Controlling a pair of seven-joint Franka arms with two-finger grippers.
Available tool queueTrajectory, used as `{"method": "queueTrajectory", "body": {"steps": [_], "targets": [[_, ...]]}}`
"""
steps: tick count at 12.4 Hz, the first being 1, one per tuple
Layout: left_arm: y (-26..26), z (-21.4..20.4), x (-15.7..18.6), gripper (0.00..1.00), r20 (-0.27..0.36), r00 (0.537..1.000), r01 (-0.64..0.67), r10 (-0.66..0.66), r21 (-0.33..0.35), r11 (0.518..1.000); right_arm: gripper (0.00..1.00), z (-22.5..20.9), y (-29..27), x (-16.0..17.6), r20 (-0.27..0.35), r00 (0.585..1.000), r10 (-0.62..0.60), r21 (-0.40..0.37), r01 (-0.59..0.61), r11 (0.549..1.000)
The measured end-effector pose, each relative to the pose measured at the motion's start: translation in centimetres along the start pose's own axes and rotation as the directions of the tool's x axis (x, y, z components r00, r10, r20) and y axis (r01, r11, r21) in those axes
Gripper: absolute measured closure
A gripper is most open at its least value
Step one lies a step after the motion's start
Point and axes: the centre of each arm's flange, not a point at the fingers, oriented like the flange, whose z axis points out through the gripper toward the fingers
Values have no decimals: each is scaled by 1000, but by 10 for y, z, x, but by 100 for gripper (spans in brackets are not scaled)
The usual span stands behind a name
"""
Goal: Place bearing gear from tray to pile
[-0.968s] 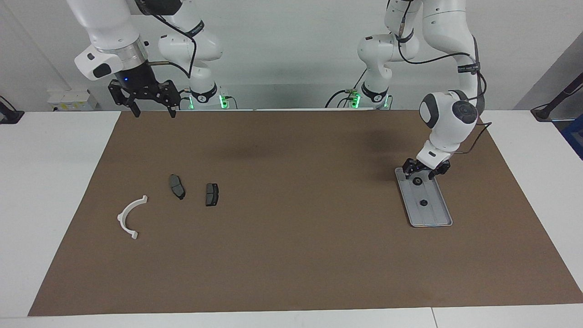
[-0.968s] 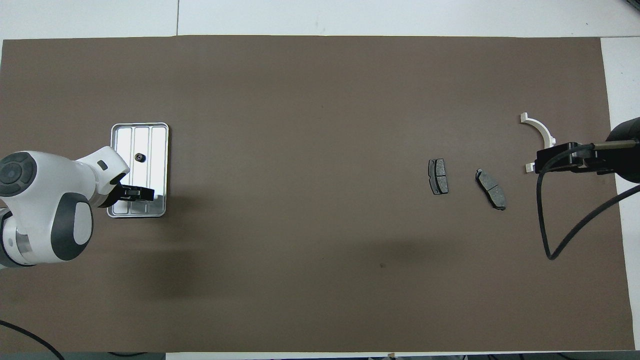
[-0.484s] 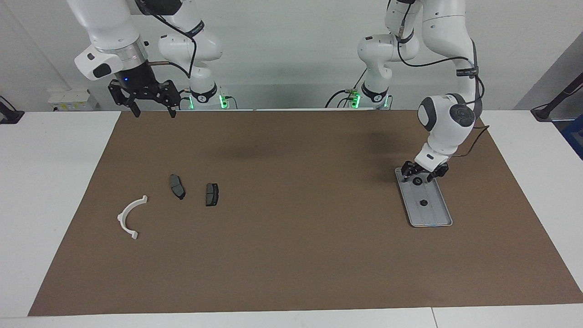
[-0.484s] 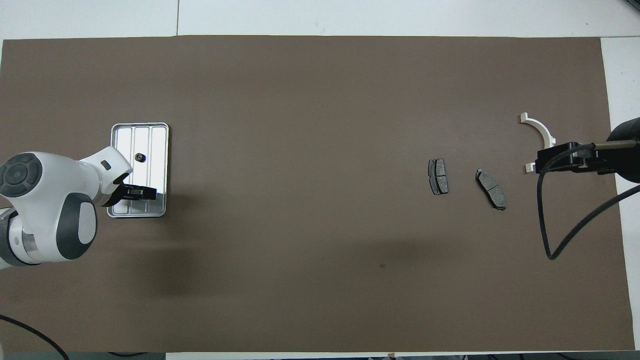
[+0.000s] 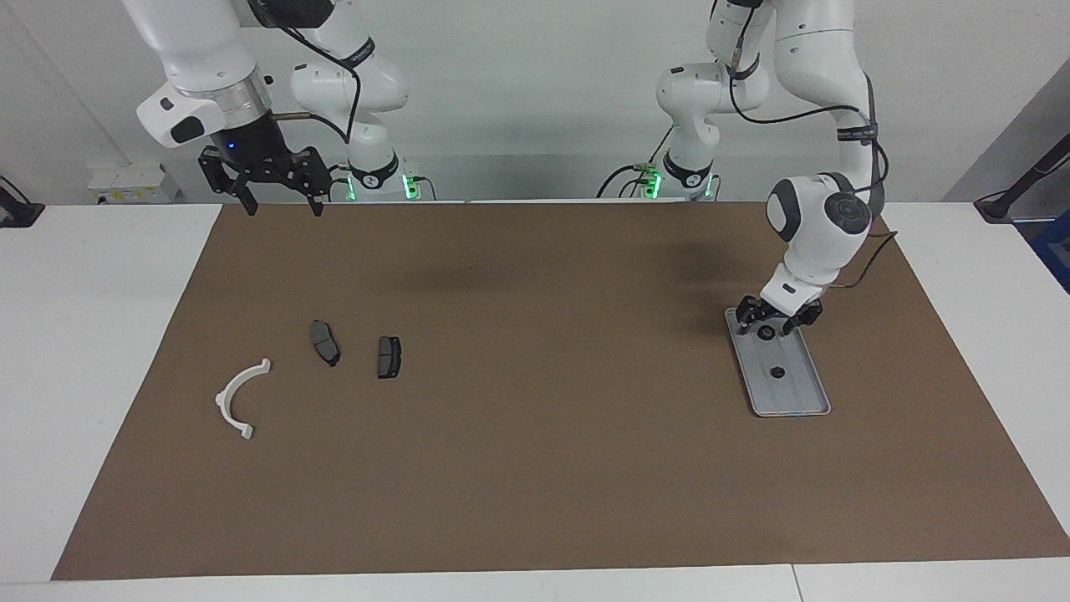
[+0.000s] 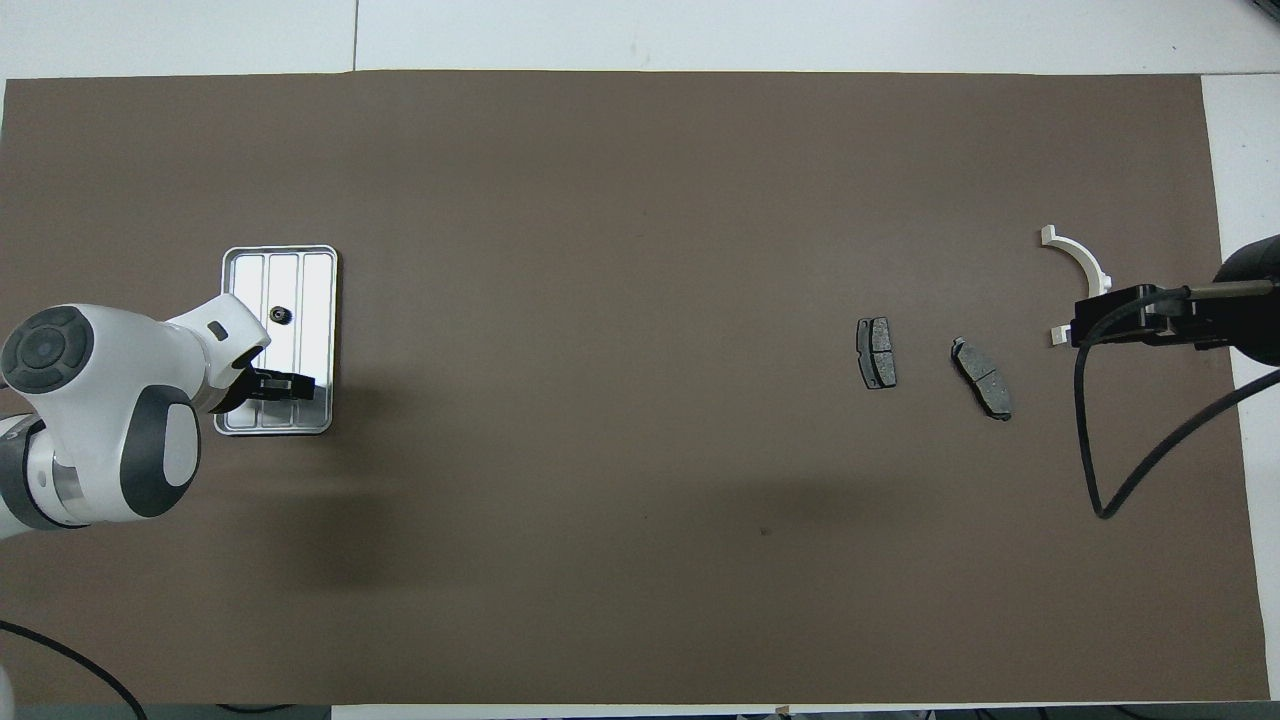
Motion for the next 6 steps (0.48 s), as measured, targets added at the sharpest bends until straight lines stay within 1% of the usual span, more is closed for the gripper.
{"method": "queueTrajectory", "body": {"steps": [2, 3, 4, 6], "targets": [[3, -3, 2, 45, -7, 1000, -6, 6, 0, 1000, 0, 0, -1, 0, 1, 1000, -2, 0, 2, 1000], [1, -6, 3, 62, -13, 1000, 1, -1, -2, 1000, 0, 0, -2, 0, 1, 1000, -3, 0, 3, 1000], [2, -6, 3, 65, -13, 1000, -2, 2, -2, 1000, 0, 1, -2, 0, 1, 1000, -5, 0, 5, 1000], [2, -9, 7, 65, -17, 1000, -3, 3, -2, 1000, 0, 6, -5, 0, 7, 1000, -9, -1, 9, 1000]]}}
